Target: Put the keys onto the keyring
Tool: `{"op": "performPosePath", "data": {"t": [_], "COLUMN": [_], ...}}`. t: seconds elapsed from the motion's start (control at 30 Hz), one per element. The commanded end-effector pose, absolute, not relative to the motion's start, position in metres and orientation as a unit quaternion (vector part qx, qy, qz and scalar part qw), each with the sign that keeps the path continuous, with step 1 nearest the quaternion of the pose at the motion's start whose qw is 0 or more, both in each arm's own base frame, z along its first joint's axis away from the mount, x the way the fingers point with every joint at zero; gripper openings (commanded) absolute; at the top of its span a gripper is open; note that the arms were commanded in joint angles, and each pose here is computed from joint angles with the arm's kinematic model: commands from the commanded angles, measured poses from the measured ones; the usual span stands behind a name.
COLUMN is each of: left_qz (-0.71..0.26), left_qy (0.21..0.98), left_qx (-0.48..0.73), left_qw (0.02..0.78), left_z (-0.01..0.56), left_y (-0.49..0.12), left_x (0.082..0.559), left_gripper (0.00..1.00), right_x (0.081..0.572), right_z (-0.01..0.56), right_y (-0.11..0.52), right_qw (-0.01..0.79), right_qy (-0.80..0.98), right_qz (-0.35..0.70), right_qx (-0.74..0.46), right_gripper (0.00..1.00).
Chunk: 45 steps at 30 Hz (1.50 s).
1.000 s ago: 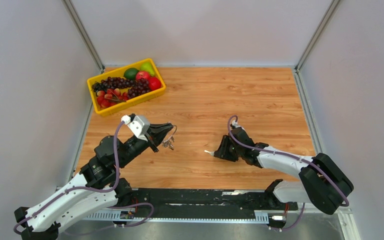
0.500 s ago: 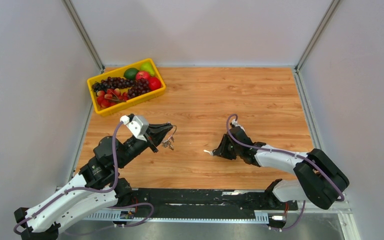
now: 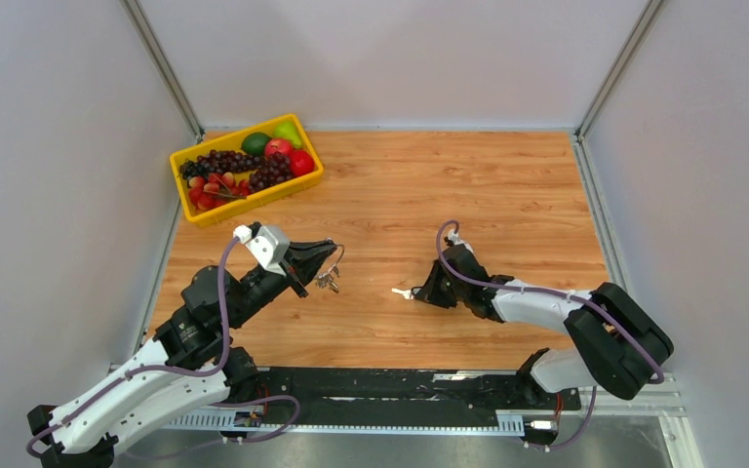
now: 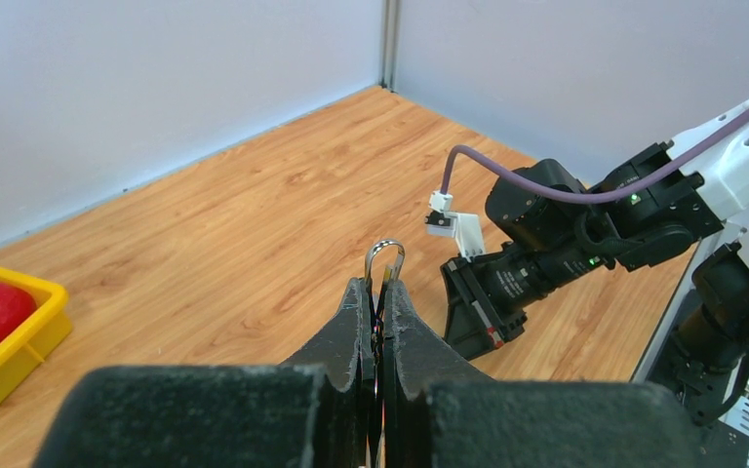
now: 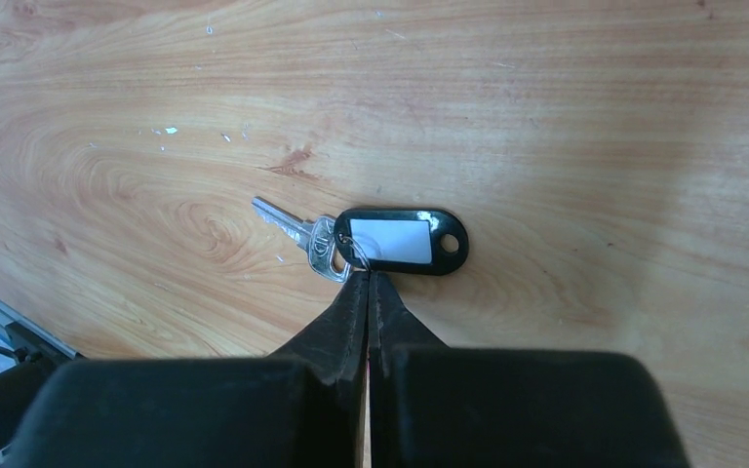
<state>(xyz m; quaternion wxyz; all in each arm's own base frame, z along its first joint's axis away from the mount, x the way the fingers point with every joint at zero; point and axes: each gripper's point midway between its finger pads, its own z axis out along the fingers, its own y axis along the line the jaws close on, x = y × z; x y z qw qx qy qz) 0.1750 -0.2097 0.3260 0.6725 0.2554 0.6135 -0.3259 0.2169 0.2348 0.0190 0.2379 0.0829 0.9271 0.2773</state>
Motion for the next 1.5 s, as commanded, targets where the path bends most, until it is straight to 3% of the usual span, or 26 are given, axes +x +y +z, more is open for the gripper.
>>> {"op": "performPosePath", "data": {"t": [0.0, 0.3, 0.83, 1.47], "left_qz": [-0.336, -0.338, -0.348, -0.355], "left_qy": [0.604, 0.604, 0.603, 0.571], "left_qx": [0.249, 0.251, 0.265, 0.258], "left_qw": [0.679, 0.677, 0.666, 0.694], "left_z": [0.334, 0.333, 0.333, 0.347], "left_y": [-0.209, -0.211, -0.22, -0.212], "left_x": [0.173, 0.173, 0.171, 0.166], "left_gripper": [0.0, 0.0, 0.0, 0.0], "right_x": [0.219, 0.225, 0.206, 0.157], "right_z": [0.019, 0.063, 0.166, 0.305], "right_y": [0.229, 0.234, 0.247, 0.298], "right_qw": [0.262, 0.317, 0.41, 0.359], "right_qy": [0.927, 0.901, 0.823, 0.712], "right_qz": [0.261, 0.295, 0.346, 0.536], "right_qx": [0.061, 0.017, -0.188, -0.275], "right_gripper": [0.0, 0.0, 0.0, 0.0]}}
